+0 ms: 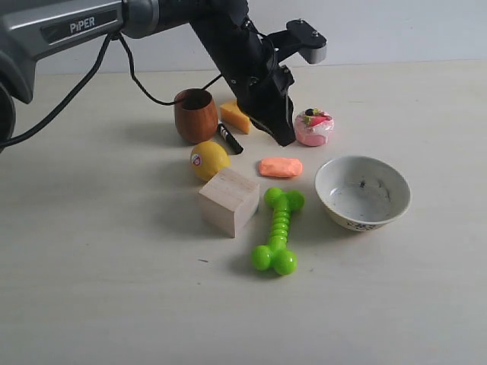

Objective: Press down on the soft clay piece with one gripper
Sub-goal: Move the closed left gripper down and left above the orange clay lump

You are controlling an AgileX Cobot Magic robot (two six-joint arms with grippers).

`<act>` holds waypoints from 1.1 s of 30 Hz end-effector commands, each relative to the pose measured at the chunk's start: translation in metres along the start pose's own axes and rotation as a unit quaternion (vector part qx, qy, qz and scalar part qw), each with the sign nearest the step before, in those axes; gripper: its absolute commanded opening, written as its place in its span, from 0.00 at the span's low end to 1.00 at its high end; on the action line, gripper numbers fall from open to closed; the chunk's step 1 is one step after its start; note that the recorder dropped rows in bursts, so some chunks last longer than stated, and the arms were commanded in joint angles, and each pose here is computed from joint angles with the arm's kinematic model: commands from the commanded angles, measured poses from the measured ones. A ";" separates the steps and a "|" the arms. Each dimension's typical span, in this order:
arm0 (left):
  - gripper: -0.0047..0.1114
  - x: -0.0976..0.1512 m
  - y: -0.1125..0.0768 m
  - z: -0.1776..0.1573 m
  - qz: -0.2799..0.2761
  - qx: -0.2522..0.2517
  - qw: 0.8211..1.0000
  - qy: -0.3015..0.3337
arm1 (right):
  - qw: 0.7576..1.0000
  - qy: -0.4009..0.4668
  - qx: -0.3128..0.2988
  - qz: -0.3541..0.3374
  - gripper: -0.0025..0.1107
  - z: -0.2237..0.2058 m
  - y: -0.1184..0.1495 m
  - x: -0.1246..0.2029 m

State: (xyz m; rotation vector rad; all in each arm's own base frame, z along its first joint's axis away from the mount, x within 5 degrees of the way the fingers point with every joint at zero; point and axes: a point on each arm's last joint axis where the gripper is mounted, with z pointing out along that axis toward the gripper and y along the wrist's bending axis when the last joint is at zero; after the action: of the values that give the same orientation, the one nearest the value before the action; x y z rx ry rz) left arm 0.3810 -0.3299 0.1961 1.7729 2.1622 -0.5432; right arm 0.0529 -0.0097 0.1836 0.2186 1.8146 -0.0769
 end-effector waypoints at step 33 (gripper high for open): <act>0.04 -0.018 -0.003 0.013 0.153 -0.069 0.985 -0.026 | 1.000 -0.003 0.000 0.000 0.02 0.000 0.000 0.001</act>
State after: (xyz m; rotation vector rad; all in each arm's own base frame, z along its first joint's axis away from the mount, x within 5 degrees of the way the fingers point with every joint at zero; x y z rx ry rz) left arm 0.3827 -0.3482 0.2013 1.9176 1.7902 -0.3840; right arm 0.0529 -0.0097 0.1836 0.2186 1.8146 -0.0769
